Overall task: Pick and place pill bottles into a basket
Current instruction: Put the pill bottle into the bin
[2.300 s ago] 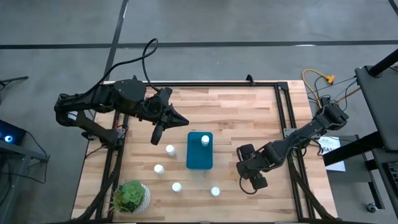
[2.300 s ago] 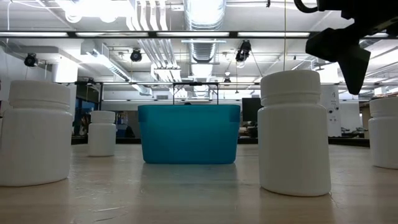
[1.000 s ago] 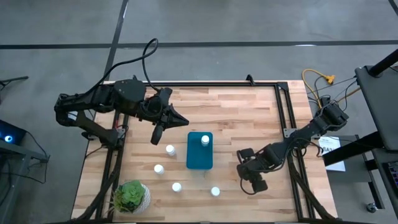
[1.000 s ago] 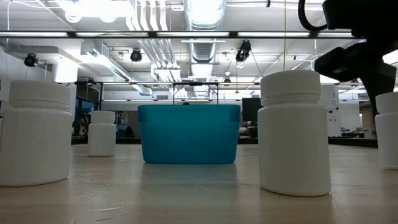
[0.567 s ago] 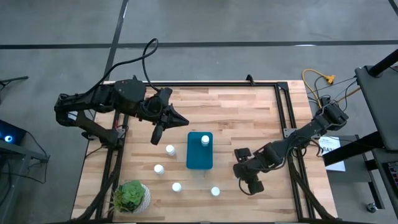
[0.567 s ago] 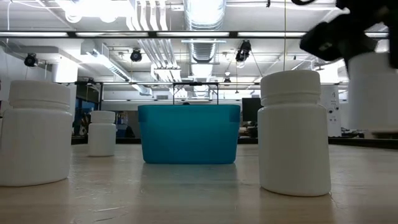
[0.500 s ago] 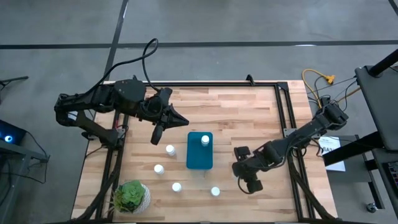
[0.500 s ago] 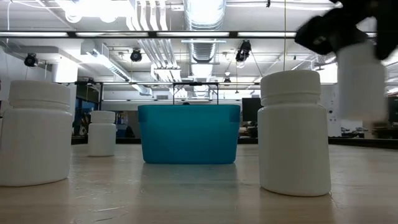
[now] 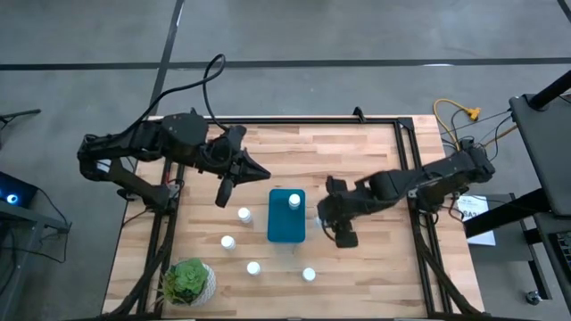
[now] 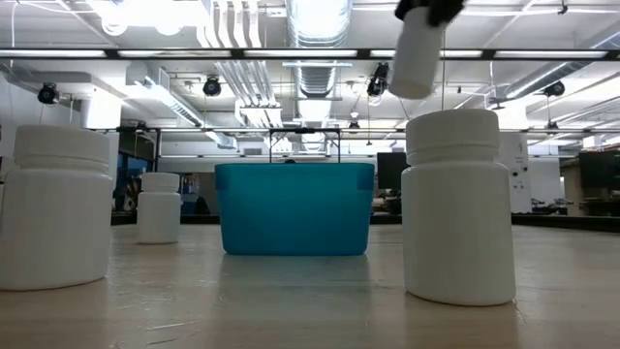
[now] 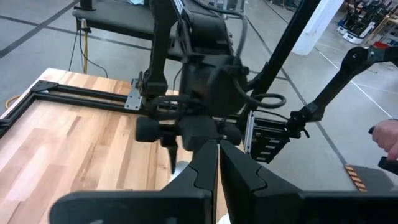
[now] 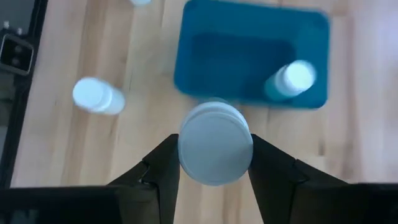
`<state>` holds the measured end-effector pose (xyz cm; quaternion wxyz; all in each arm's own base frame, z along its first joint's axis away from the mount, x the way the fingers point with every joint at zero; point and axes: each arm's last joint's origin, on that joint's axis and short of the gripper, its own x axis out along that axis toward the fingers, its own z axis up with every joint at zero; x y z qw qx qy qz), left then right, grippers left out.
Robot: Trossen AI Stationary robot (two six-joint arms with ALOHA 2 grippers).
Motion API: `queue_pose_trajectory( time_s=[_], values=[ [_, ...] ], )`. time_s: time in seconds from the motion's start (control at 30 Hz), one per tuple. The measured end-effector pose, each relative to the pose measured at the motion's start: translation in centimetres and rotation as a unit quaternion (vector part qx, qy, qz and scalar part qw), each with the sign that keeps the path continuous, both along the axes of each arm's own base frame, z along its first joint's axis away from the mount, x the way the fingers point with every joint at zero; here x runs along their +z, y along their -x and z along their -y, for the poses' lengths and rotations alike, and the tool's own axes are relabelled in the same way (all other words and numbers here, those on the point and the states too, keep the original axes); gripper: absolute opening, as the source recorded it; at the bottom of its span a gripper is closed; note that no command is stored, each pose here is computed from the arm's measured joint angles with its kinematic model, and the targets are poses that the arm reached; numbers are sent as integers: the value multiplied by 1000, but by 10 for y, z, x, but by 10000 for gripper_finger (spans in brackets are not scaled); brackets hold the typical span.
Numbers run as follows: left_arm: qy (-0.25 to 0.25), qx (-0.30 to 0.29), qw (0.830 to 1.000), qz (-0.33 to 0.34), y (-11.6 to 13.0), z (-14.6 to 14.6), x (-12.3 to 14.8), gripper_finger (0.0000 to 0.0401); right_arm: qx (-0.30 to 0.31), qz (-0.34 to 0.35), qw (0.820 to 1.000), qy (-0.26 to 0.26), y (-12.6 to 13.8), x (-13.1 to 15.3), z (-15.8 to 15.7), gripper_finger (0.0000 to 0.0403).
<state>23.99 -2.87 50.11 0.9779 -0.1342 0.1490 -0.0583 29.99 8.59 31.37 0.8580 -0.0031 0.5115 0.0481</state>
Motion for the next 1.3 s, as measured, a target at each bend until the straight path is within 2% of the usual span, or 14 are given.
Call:
queue_pose_trajectory(
  time_s=[0.2,0.4,0.7,0.9,1.0,1.3],
  values=[
    [6,0,999,48,6,-1,12,0,12,13,1000,16,-25,14,9,145],
    [12,0,995,101,28,-3,28,0,24,-35,998,40,-60,1,14,145],
    [16,-2,990,140,52,-6,40,0,28,-50,997,51,-108,-6,24,145],
    [5,-3,988,157,65,-7,45,0,42,-76,994,59,-122,-21,28,145],
    [4,-2,987,161,68,-8,46,0,56,-96,993,47,-124,-34,29,145],
    [18,0,987,158,61,-7,45,0,76,-115,989,56,-123,-64,34,145]
  ],
)
